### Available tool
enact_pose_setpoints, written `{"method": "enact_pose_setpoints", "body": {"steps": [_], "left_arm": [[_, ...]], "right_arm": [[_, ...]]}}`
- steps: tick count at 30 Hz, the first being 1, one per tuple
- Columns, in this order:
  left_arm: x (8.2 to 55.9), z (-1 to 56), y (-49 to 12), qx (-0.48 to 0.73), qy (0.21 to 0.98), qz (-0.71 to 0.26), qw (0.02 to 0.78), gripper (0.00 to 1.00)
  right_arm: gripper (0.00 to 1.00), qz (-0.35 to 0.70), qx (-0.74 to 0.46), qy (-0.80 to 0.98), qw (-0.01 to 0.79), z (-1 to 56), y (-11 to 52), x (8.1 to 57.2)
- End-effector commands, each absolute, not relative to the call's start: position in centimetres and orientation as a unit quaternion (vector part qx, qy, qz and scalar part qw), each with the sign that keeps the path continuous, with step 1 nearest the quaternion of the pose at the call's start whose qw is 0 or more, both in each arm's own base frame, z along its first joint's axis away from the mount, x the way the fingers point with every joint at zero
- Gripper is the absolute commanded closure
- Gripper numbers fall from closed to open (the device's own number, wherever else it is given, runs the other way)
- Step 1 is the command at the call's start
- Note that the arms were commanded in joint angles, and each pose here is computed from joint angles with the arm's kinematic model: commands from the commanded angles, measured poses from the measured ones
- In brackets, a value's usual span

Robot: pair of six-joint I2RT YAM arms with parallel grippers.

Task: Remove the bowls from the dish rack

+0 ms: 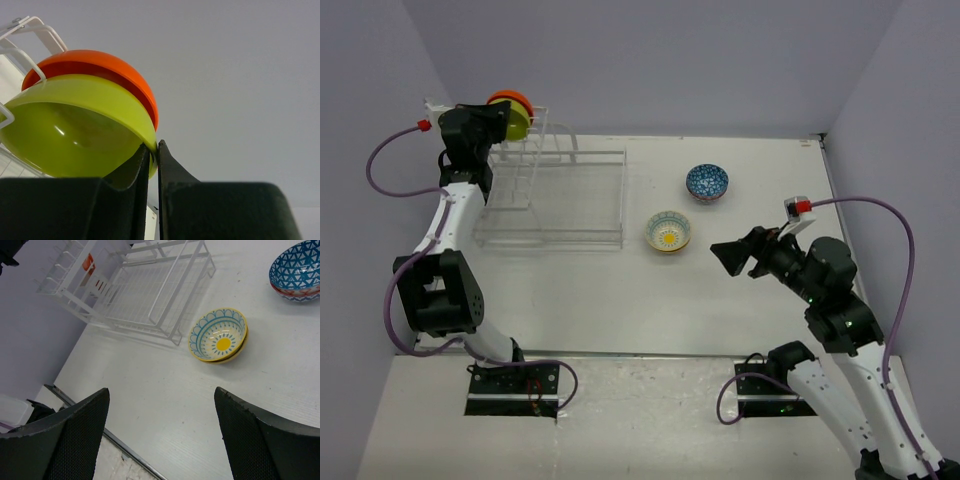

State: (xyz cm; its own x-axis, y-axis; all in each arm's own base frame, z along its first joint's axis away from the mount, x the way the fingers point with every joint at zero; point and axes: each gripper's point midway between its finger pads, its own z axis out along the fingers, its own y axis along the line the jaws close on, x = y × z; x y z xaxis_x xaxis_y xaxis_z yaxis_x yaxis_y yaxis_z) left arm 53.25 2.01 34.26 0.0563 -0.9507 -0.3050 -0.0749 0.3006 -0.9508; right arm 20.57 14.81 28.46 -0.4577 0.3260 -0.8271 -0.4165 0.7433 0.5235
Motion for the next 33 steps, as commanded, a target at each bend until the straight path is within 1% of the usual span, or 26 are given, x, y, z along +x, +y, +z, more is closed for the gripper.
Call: {"method": "enact_pose_setpoints", "body": {"steps": [1,12,18,33], "left_arm": [[52.9,36.9,3.6,-0.445,0.54,-0.382,0.604,1.0],[51.1,41.2,3.0,-0.409,0.505,-0.415,0.637,1.0],[50.6,41.6,2.3,-0.401,0.5,-0.434,0.633,1.0],[47.3,42.6,1.6,-0.402,0.496,-0.447,0.626,1.0]], "right_arm": [[0.15,0.365,-0.041,0.764,0.53,29.4,15.0,20.3],[0.15,0.367,-0.042,0.766,0.526,29.0,15.1,20.3],[0.15,0.359,-0.043,0.766,0.531,28.9,14.9,20.3],[0.15,0.357,-0.051,0.769,0.528,28.8,15.0,20.5]]}}
